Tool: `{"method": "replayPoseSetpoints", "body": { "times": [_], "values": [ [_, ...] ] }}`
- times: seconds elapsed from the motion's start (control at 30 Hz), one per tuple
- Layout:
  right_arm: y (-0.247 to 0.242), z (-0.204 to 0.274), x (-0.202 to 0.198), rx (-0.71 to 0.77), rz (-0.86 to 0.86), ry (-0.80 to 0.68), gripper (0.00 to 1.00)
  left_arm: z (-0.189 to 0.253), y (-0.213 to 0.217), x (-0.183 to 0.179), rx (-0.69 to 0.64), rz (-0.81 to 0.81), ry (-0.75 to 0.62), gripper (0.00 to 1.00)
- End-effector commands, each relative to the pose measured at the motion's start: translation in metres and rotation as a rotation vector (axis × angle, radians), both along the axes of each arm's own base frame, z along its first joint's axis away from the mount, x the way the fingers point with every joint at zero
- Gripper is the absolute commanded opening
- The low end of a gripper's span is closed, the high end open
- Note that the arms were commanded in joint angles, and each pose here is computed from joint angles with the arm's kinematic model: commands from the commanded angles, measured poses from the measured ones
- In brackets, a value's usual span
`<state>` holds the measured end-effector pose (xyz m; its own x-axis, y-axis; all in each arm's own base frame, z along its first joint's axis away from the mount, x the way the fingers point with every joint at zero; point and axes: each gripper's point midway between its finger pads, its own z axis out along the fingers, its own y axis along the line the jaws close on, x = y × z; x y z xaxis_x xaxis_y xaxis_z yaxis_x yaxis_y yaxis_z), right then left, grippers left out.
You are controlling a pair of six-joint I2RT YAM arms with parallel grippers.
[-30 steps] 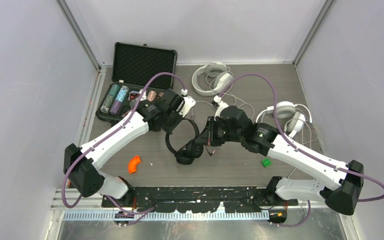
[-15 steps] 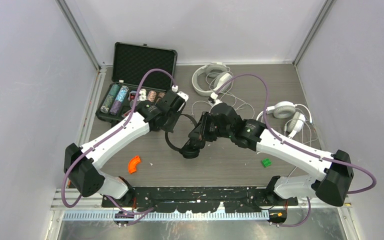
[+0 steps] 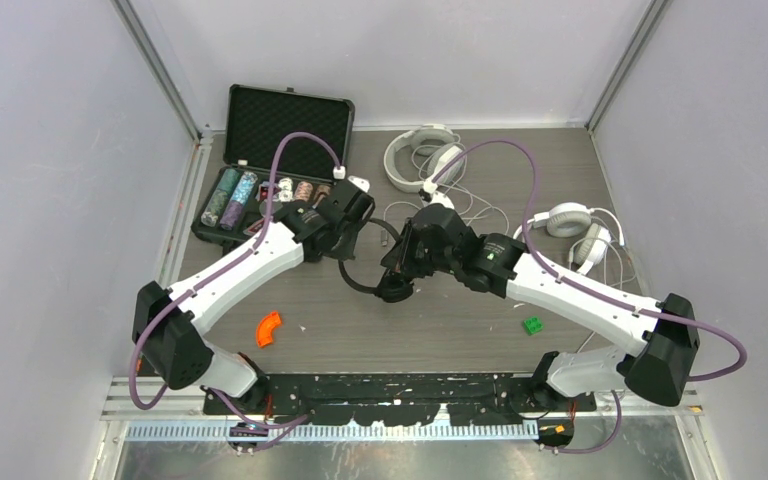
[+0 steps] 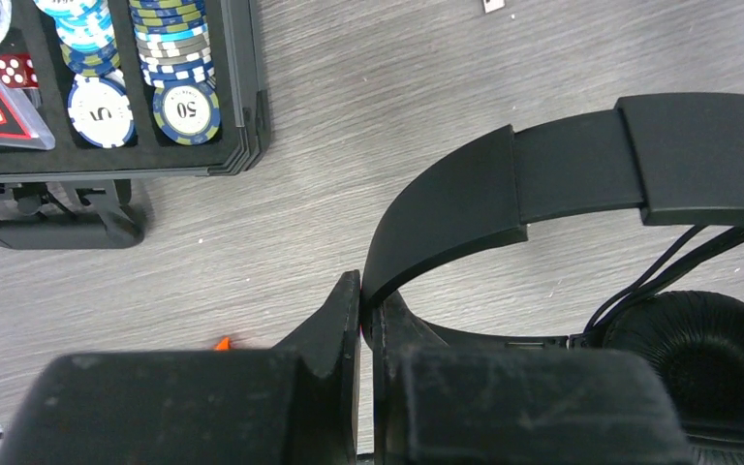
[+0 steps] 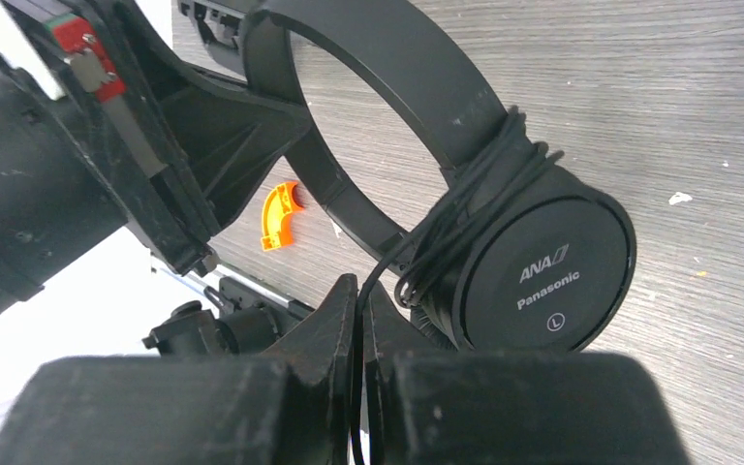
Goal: Wrap the headphones
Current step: Wrap the headphones cable around the headphones.
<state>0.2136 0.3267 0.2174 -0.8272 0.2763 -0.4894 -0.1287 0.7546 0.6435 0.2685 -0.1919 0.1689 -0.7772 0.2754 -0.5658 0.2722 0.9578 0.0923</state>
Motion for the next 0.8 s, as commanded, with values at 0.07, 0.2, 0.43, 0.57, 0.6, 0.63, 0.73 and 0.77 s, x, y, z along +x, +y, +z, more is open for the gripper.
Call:
{"method": "replayPoseSetpoints", "body": {
  "times": [0.07,0.2,0.43,0.57,0.6,0.63,0.73,0.77],
  "values": [
    [0.004,0.018,0.008,0.056,-0.044,-0.045,0.13,0.027,-0.017,0.017,-0.172,0.112,-0.118,0.00],
    [0.000,0.019,0.011,0.068,-0.073,-0.068,0.17,0.034,-0.018,0.018,-0.221,0.146,-0.146,0.00],
    [-0.012,0.017,0.015,0.025,-0.104,-0.101,0.21,0.041,-0.022,0.017,-0.310,0.186,-0.173,0.00],
    [-0.021,0.020,0.017,0.003,-0.124,-0.129,0.22,0.050,-0.020,0.017,-0.345,0.199,-0.208,0.00],
    [-0.023,0.021,0.018,0.000,-0.129,-0.139,0.20,0.052,-0.019,0.018,-0.352,0.203,-0.214,0.00],
    [-0.024,0.024,0.019,0.001,-0.129,-0.150,0.16,0.054,-0.019,0.018,-0.357,0.204,-0.220,0.00],
    [-0.028,0.027,0.020,-0.013,-0.131,-0.179,0.11,0.056,-0.019,0.017,-0.368,0.208,-0.225,0.00],
    [-0.029,0.027,0.020,-0.016,-0.133,-0.184,0.10,0.057,-0.019,0.017,-0.373,0.210,-0.227,0.00]
  ]
}}
